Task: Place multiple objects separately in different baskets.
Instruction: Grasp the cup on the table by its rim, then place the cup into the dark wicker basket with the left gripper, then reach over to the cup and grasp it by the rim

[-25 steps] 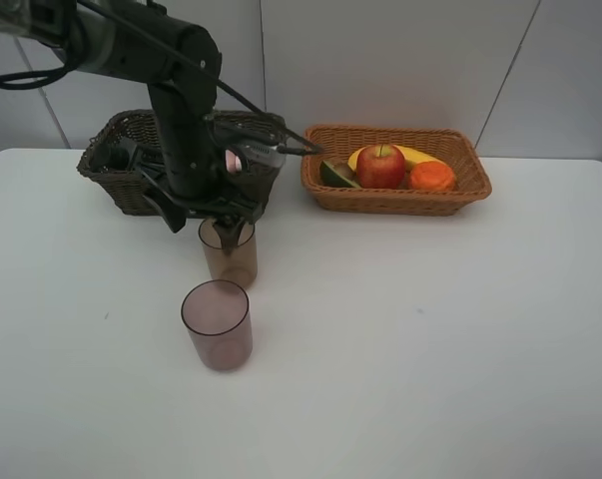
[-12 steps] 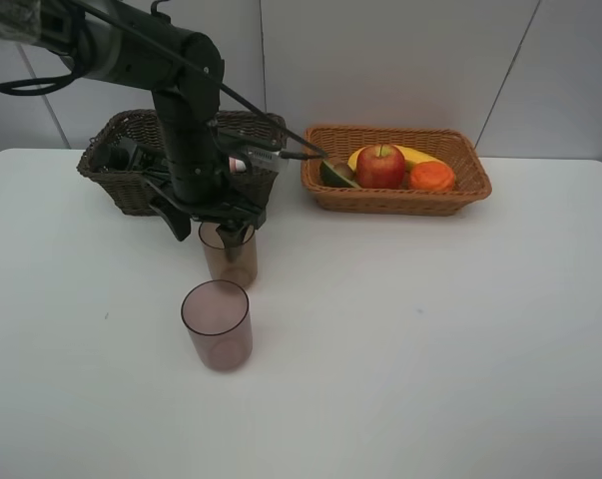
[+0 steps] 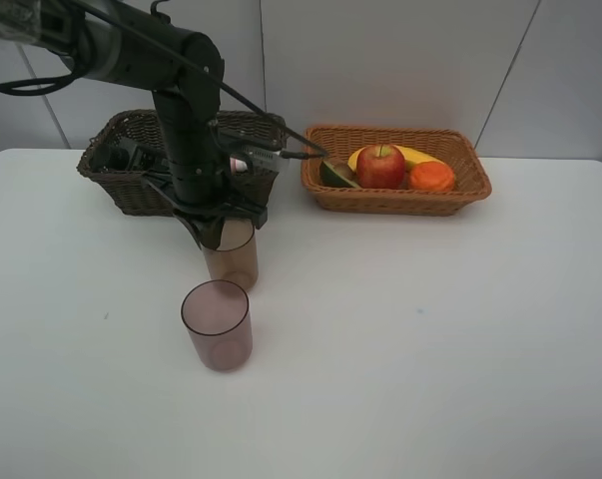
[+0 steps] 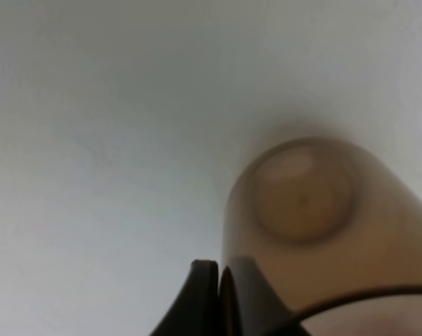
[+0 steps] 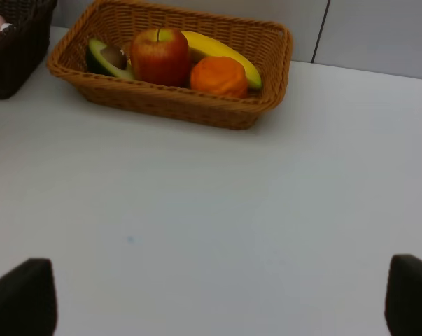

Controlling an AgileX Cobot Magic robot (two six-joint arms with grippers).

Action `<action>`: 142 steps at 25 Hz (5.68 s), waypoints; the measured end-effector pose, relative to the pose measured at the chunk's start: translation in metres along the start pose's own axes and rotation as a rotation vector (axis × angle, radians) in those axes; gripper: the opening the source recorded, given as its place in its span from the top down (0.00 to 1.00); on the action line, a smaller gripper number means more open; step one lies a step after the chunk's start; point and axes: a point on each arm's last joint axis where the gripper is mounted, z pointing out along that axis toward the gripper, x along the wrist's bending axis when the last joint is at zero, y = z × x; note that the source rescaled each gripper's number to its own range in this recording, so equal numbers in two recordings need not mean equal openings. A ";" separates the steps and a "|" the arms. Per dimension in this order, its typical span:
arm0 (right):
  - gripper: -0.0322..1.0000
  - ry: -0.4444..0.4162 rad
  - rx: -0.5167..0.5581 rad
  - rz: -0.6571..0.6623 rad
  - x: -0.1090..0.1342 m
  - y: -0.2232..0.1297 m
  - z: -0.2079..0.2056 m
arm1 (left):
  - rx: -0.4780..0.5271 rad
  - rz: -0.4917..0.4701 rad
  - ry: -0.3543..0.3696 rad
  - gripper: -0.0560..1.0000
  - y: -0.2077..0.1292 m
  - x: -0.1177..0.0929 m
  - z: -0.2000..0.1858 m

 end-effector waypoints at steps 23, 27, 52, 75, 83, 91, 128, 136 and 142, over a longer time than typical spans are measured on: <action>0.02 0.000 0.000 0.000 0.000 0.000 0.000 | 0.021 -0.007 -0.016 0.95 0.001 -0.002 -0.006; 0.02 0.000 0.000 0.000 0.000 0.000 0.000 | 0.038 0.000 -0.012 0.95 0.006 -0.004 -0.022; 0.02 0.000 0.000 0.000 0.000 0.000 0.000 | -0.318 -0.041 -0.017 0.95 0.054 0.023 -0.124; 0.02 0.000 0.000 0.000 0.000 0.000 0.000 | -0.413 0.048 0.213 0.95 0.078 0.092 -0.105; 0.02 0.000 0.000 0.000 0.000 0.000 0.000 | -0.413 0.070 0.216 0.95 0.084 0.093 -0.093; 0.02 0.001 0.000 0.000 0.000 0.000 0.000 | -0.408 0.072 0.215 0.95 0.085 0.093 -0.089; 0.02 0.001 0.000 0.000 0.000 0.000 0.000 | -0.365 0.159 0.167 0.11 0.082 0.087 -0.087; 0.02 0.001 0.000 0.000 0.000 0.000 0.000 | -0.338 0.172 0.160 0.11 0.073 0.080 -0.101; 0.02 0.001 0.000 0.000 0.000 0.000 0.000 | -0.344 0.202 0.154 0.11 0.065 0.064 -0.119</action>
